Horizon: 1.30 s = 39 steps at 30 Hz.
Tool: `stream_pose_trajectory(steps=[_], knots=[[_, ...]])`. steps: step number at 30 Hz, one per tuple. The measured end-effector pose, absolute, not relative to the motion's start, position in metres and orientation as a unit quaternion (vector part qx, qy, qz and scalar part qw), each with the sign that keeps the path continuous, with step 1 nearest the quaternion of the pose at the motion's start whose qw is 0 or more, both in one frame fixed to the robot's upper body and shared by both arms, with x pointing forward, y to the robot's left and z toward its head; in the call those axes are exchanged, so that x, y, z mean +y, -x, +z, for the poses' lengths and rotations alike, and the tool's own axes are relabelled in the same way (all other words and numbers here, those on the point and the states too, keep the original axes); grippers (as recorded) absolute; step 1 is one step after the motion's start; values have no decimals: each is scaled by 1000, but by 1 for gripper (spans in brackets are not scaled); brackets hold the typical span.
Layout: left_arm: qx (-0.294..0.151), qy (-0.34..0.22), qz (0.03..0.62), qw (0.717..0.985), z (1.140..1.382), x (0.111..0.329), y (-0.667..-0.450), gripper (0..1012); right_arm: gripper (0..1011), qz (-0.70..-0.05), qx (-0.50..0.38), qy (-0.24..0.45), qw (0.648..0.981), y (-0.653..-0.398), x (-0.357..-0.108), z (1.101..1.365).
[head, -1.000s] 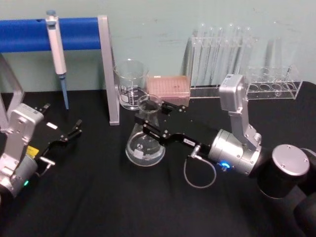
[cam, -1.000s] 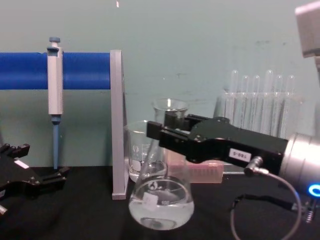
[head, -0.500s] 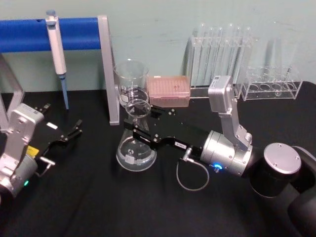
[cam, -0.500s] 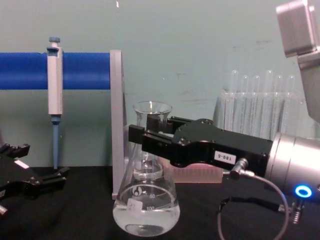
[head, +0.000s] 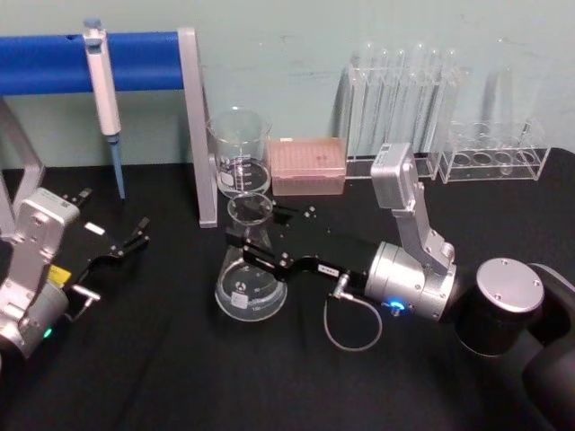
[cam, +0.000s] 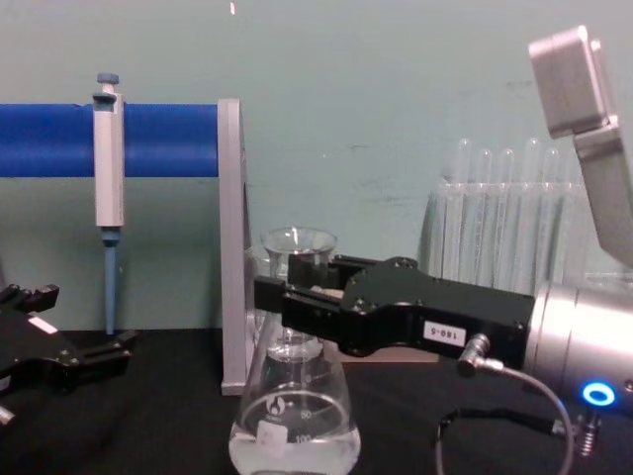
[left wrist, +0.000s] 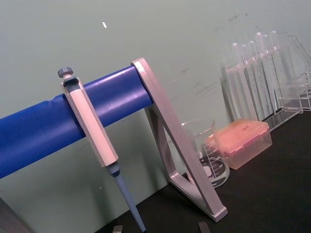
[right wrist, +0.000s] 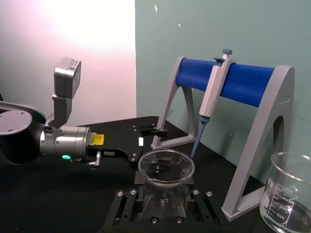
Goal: Grasp the erlenmeyer flask with one hand, shake it three times, then place it back.
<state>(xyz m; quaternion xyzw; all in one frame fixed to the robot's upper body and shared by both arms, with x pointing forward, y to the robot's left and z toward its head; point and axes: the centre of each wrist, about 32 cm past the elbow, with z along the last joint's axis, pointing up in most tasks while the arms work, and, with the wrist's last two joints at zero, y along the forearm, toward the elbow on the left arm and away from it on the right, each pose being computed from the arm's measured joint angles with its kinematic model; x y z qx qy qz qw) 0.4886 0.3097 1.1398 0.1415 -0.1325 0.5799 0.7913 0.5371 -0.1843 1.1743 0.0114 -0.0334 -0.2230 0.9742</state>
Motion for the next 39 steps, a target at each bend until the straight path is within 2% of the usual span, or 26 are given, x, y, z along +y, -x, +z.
stream_pose_trajectory(steps=[39], knots=[[-132, -141, 580, 791, 1140, 310, -489, 1001, 457, -233, -15, 26, 972, -539, -192, 1154]])
